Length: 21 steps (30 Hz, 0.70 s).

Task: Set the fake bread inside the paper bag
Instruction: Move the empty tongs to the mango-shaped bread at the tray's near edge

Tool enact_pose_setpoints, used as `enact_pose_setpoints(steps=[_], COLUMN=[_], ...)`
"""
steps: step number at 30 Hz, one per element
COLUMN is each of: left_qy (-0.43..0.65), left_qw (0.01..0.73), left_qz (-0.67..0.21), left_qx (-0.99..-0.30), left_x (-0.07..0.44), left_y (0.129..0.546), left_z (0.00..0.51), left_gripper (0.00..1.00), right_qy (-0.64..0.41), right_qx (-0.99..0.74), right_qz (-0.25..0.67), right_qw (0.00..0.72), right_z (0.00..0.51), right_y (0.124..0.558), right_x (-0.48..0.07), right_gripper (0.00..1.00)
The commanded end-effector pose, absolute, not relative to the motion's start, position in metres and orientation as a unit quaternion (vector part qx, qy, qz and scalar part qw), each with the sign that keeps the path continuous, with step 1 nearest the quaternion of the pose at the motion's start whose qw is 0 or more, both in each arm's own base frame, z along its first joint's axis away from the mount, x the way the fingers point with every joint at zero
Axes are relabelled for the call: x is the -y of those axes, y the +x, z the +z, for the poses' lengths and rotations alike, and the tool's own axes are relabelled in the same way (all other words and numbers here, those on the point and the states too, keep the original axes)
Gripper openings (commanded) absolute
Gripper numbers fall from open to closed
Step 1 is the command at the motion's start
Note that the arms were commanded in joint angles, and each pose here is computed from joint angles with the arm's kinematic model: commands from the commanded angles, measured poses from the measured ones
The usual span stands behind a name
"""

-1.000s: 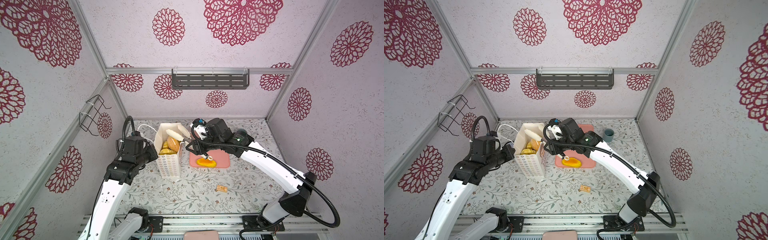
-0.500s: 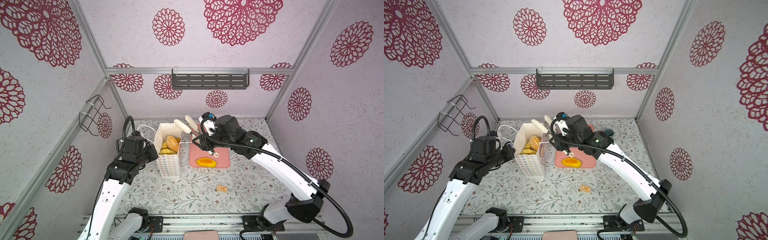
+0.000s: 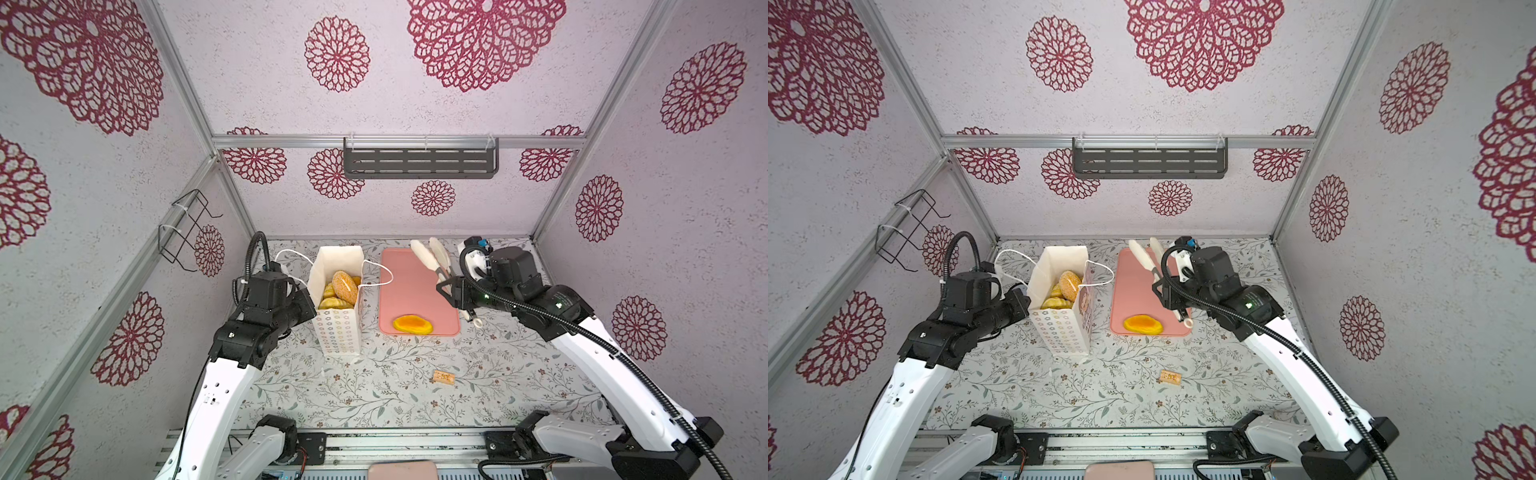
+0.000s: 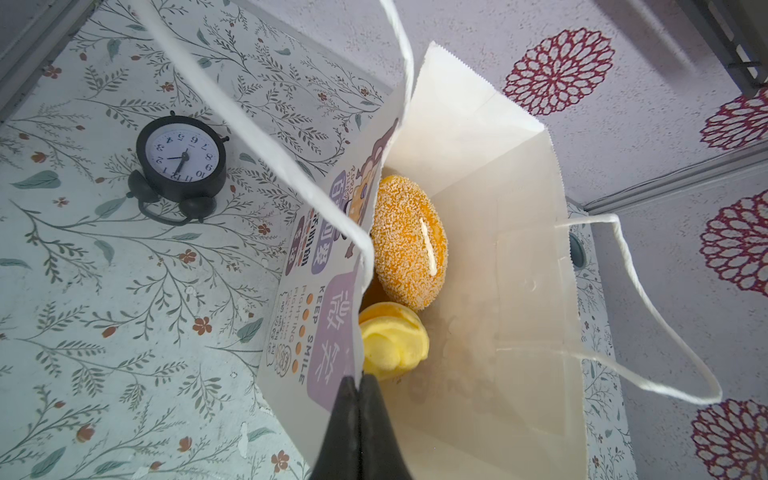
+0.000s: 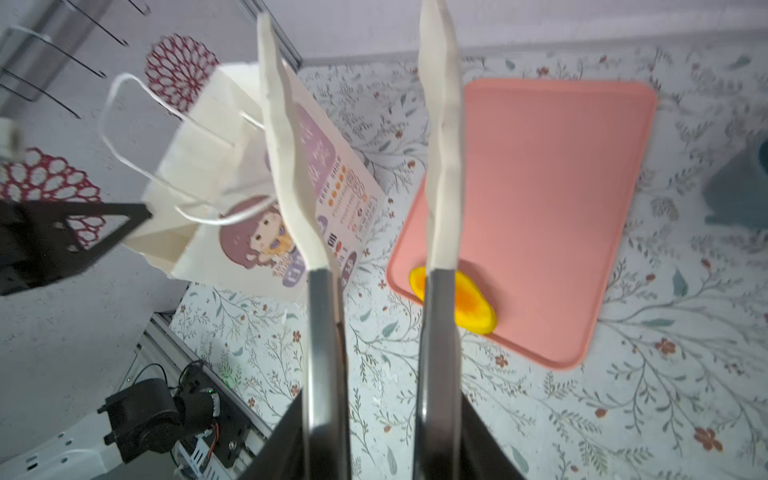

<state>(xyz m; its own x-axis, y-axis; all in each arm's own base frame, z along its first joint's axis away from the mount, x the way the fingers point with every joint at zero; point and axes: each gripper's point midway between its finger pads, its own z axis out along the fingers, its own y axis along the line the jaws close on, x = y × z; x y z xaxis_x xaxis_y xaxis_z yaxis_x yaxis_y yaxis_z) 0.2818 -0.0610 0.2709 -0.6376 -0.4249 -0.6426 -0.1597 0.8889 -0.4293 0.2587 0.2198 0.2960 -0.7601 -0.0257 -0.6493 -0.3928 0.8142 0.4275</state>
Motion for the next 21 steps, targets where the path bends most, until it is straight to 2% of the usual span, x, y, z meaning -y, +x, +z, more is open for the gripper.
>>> enact_pose_setpoints(steps=[1,3,14,21], left_qy=[-0.162,-0.163,-0.165,-0.167], left_qw=[0.411,0.412,0.411,0.41], left_qz=[-0.176,-0.176,-0.177,-0.177], left_qx=[-0.88,-0.879,-0.879,-0.879], left_x=[0.062,0.061,0.061,0.06], left_y=[0.286,0.286,0.286,0.283], left_z=[0.286,0.286,0.284,0.281], left_gripper=[0.1,0.16,0.2,0.22], right_qy=[-0.103,-0.104,-0.143,-0.142], right_qx=[-0.905,-0.91,-0.933,-0.938], right_qz=[0.297,0.312,0.306,0.304], right_qw=[0.285,0.251,0.121,0.088], right_z=[0.274,0.253,0.171,0.146], right_y=[0.245,0.237,0.196,0.197], right_x=[-0.22,-0.228,-0.276,-0.285], right_gripper=[0.42,0.41,0.38,0.37])
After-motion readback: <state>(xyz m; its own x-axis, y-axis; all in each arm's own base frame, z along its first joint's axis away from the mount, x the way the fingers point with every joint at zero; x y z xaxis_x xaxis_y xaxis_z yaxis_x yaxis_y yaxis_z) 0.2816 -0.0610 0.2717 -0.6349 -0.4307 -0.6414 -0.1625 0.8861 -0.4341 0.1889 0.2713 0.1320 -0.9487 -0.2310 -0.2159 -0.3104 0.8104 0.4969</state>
